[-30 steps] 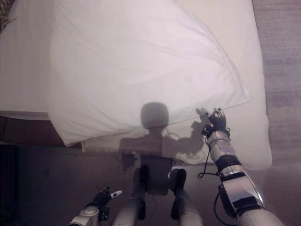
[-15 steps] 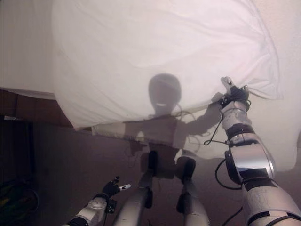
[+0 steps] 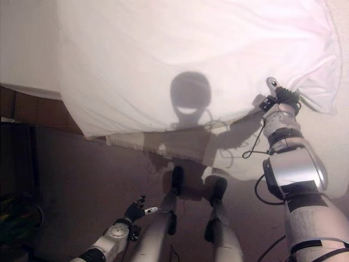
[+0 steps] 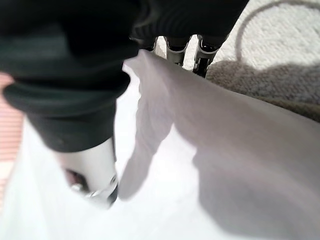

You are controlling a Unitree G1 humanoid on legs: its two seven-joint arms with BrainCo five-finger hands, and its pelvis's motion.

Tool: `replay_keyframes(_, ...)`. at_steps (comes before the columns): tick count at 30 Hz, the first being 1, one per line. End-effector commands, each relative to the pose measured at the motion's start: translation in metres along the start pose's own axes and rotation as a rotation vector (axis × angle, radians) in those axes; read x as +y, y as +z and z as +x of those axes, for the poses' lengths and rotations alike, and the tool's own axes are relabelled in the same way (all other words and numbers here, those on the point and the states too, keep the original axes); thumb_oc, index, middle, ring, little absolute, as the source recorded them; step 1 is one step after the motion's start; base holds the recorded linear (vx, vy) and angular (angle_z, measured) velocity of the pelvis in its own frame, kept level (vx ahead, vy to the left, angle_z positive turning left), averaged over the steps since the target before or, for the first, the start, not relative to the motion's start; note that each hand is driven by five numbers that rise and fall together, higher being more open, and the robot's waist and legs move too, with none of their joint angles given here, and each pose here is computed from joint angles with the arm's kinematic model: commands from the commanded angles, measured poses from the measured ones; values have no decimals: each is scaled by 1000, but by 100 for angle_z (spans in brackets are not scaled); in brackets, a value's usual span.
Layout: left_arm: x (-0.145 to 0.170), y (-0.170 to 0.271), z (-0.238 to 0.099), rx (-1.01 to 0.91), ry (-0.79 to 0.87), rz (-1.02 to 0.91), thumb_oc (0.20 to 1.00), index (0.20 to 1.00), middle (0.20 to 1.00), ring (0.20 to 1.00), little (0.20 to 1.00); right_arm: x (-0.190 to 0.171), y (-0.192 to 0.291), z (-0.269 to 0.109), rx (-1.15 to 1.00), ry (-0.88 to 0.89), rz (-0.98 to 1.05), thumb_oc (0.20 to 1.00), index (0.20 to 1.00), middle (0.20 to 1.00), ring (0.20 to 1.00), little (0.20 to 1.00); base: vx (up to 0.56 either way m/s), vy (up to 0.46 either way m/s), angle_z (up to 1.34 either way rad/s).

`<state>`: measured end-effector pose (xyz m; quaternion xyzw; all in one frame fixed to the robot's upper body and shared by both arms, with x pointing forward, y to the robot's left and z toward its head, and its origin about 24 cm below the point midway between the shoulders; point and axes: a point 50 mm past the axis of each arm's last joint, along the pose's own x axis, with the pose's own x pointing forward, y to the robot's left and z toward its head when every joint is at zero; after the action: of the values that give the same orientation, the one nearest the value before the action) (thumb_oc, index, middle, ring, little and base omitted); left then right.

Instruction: Make the bed

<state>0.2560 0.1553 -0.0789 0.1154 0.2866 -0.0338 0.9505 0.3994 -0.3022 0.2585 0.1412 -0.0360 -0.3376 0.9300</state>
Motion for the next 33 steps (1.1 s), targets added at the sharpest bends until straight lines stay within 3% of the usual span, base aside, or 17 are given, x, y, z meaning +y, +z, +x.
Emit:
replay_keyframes(1,12,15,3,-57,42,-8,1000,1000,1000,1000,1000,20,82,-12,-255,78,-49,200,200,200,200,200,14,-30,5)
replay_keyframes(9,7,28,1,-111,45,-72,1000,1000,1000,1000,1000,43,84,-24,-302,140,155,200,200,200,200,200,1,5,7)
replay_keyframes(16,1,64,-11,-292,-48,-113,1000,1000,1000,1000,1000,73,102,-55,-448,298,350,200,200,200,200,200,-32,64,0)
replay_keyframes(22,-13,121,-32,-516,-216,-237,1000,1000,1000,1000,1000,97,105,-102,-586,511,505,200,200,200,200,200,-60,101,-21)
replay_keyframes(25,-17,172,-49,-699,-248,-302,1000,1000,1000,1000,1000,104,94,-123,-606,592,567,200,200,200,200,200,-78,76,-23)
replay_keyframes(33,-56,217,-50,-652,-456,-558,1000,1000,1000,1000,1000,107,48,-136,-514,690,522,200,200,200,200,200,-64,52,-29)
